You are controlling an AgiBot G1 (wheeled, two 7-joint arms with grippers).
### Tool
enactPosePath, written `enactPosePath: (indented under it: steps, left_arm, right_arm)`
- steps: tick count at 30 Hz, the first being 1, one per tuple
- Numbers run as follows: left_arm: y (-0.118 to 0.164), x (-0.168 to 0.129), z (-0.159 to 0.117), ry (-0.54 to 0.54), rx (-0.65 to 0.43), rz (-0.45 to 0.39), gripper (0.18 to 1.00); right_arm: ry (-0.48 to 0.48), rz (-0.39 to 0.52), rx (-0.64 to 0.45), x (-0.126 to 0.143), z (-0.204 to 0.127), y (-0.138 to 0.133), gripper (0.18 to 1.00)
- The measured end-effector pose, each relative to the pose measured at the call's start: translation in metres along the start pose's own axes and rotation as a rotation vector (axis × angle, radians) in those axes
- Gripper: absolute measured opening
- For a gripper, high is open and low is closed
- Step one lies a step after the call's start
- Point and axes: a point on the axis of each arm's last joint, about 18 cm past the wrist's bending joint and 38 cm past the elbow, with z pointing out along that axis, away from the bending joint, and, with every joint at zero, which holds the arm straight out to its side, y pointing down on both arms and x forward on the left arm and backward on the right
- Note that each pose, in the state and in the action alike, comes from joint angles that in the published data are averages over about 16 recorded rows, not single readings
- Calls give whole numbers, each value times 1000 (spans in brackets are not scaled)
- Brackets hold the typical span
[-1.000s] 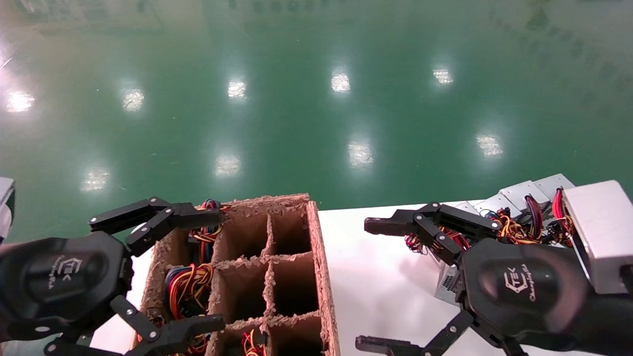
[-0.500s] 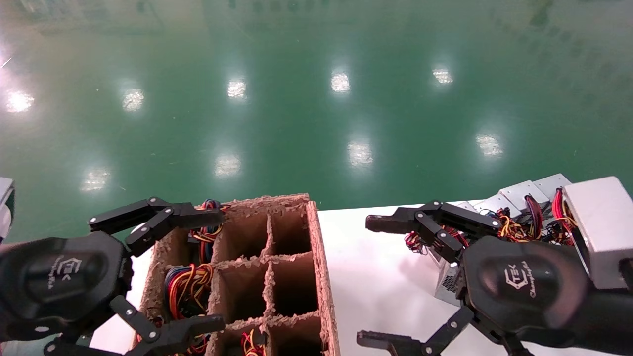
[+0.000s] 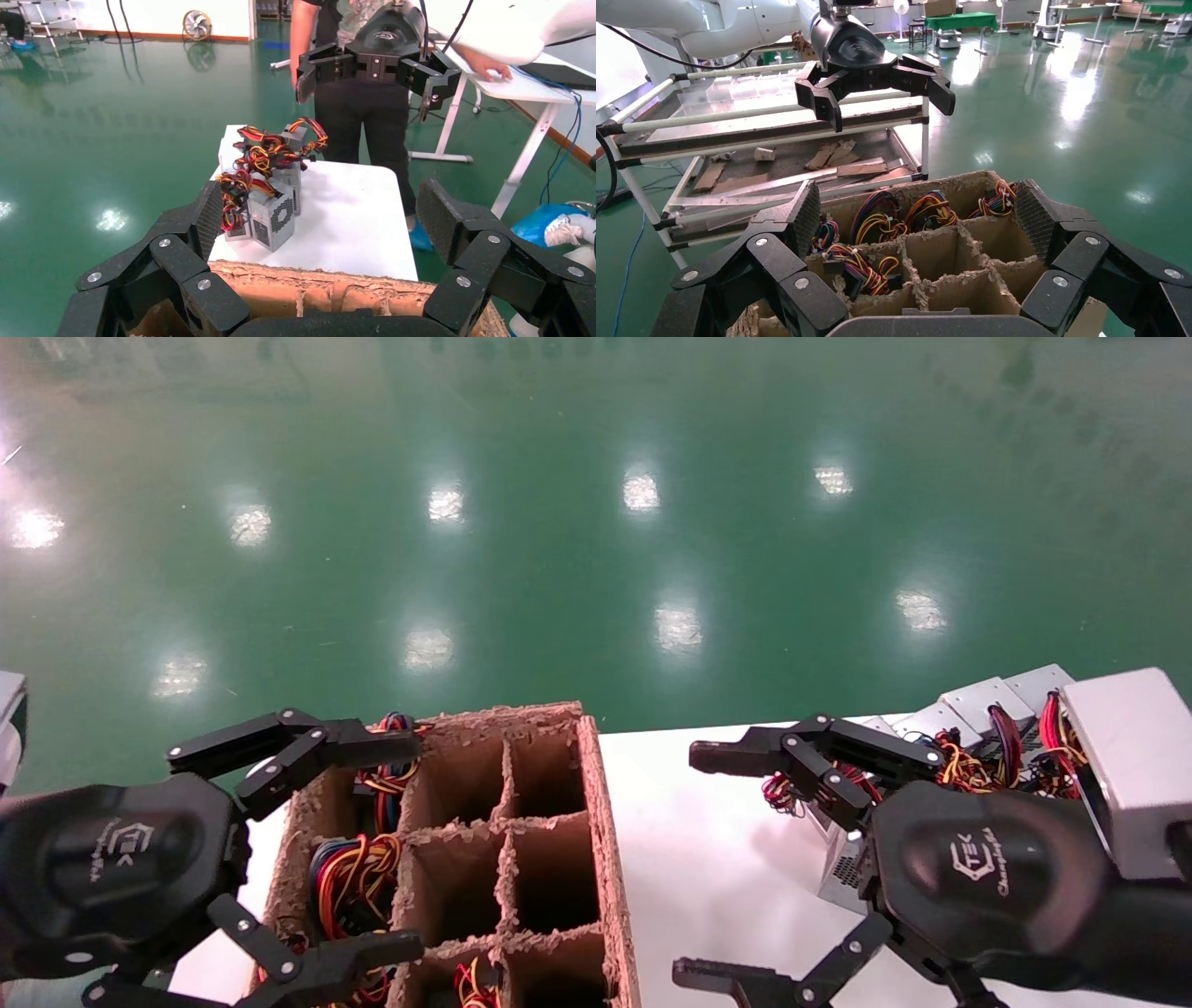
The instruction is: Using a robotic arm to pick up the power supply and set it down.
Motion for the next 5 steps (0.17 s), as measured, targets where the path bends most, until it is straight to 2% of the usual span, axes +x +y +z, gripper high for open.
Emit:
enactPosePath:
  steps: [5]
  left_arm:
    - [0,0,0,0,0,0,1000]
  right_arm:
    - [0,0,0,0,0,0,1001]
